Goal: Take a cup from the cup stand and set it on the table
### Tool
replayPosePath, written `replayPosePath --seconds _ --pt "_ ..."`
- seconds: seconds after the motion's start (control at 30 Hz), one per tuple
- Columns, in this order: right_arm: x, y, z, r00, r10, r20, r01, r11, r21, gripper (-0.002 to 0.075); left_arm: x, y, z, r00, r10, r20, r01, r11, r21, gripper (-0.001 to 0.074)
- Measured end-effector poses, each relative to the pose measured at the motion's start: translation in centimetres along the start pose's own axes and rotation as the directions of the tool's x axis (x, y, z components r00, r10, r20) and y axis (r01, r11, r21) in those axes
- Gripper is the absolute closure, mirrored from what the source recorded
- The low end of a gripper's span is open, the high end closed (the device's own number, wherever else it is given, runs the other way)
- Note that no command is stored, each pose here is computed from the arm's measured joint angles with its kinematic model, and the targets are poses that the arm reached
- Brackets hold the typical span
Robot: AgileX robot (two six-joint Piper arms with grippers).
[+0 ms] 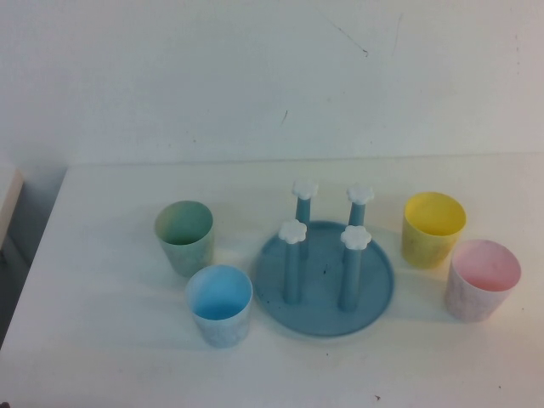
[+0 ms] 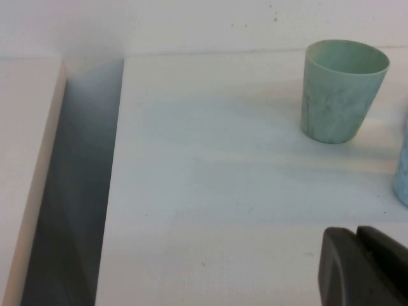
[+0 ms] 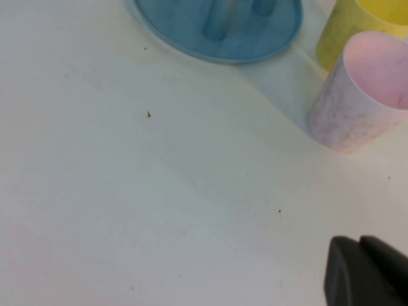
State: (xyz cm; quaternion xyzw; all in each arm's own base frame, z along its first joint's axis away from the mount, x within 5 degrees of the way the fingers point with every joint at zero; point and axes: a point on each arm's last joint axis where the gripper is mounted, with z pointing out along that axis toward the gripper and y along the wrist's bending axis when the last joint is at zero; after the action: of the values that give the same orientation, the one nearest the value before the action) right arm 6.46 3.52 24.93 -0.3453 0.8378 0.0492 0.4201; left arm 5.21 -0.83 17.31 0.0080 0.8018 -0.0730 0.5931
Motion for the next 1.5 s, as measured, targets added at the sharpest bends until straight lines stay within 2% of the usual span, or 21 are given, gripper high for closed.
replayPosePath --seconds 0.2,0.37,0.53,0.77,0.87,0.97,1.5 --pt "0.3 -0.1 0.1 0.999 -0.052 -0.002 0.052 0.998 0.026 0.0727 0.0 0.0 0.0 1.0 0.001 0.0 -0.001 1.0 0.0 0.0737" --pt "1.6 -0.3 0.5 0.993 -0.096 0.069 0.086 0.987 0.136 0.0727 0.0 0.0 0.0 1.0 0.001 0.0 -0.001 1.0 0.0 0.0737" --pt "3.7 -0.7 0.4 0.989 0.012 0.15 -0.059 0.949 0.31 0.0727 0.0 0.0 0.0 1.0 0.001 0.0 -0.001 1.0 0.0 0.0737" --pt "7.1 -0.6 1.0 0.953 0.204 0.225 -0.291 0.827 0.482 0.0727 0.0 0.0 0.0 1.0 0.001 0.0 -0.001 1.0 0.0 0.0737" --pt "8.2 -0.5 1.7 0.936 0.273 0.221 -0.35 0.786 0.51 0.0727 0.0 0.0 0.0 1.0 0.008 0.0 -0.008 1.0 0.0 0.0737" --pt "9.1 -0.4 2.5 0.926 0.311 0.214 -0.378 0.766 0.52 0.0727 0.0 0.0 0.0 1.0 0.008 0.0 -0.008 1.0 0.0 0.0737" --pt "8.8 -0.4 2.8 0.899 0.325 0.294 -0.432 0.766 0.476 0.0727 0.0 0.0 0.0 1.0 0.008 -0.002 -0.008 1.0 0.0 0.0737"
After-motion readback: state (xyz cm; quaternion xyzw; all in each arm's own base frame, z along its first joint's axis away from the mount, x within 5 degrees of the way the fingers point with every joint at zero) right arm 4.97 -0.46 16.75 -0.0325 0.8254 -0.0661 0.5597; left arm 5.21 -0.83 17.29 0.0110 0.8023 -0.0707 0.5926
